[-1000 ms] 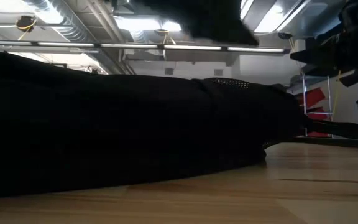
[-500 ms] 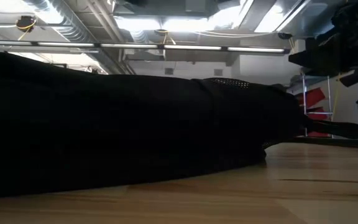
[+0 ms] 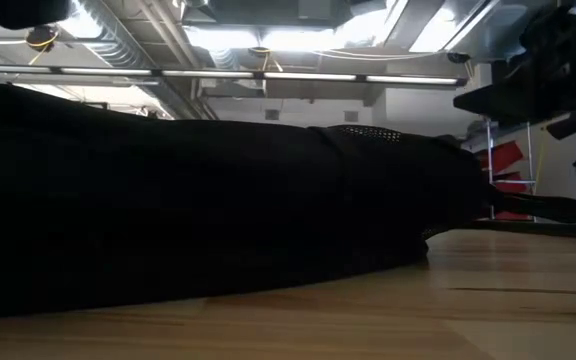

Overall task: Unpack backpack
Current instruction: Open the black backpack

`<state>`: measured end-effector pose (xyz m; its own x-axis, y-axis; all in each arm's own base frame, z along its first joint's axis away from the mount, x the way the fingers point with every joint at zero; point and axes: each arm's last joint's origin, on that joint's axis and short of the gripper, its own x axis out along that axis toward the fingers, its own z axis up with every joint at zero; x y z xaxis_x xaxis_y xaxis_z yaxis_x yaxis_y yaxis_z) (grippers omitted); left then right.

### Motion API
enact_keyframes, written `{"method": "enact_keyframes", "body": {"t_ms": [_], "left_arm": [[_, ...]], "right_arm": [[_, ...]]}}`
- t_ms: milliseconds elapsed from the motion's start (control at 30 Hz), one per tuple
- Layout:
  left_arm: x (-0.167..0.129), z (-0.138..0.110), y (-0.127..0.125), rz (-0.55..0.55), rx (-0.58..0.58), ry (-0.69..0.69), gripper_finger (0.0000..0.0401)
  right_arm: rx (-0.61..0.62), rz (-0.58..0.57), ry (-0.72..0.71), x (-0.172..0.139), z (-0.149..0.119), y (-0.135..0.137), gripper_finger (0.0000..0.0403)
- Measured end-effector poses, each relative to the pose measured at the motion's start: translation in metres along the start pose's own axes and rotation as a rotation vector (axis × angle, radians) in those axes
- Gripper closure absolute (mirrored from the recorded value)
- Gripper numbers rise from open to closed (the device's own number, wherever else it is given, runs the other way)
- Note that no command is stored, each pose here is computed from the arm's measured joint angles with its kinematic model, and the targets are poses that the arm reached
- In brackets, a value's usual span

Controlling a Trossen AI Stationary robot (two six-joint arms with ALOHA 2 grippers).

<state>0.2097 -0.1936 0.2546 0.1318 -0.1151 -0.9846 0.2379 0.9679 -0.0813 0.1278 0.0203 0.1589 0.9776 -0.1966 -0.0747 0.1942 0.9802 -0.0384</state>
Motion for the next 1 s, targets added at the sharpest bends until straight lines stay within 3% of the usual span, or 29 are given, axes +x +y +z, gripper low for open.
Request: {"method": "enact_keyframes", "body": {"t_ms": [200,500,767,1000], "left_arm": [[0.011,-0.015,-0.029,-0.044,0.214,0.08,0.012],[0.039,-0.015,-0.029,0.211,0.436,0.158,0.0121],[0.055,-0.011,-0.03,0.224,0.529,0.216,0.0121],[0.053,-0.015,-0.024,0.334,0.6,0.256,0.0121]], "right_arm": [[0.005,0.001,0.008,0.002,-0.001,0.001,0.0403],[0.012,0.0,-0.035,0.002,0.003,0.001,0.0403],[0.012,-0.002,-0.037,0.002,0.004,0.001,0.0403],[0.014,-0.002,-0.037,0.002,0.004,0.001,0.0403]]}}
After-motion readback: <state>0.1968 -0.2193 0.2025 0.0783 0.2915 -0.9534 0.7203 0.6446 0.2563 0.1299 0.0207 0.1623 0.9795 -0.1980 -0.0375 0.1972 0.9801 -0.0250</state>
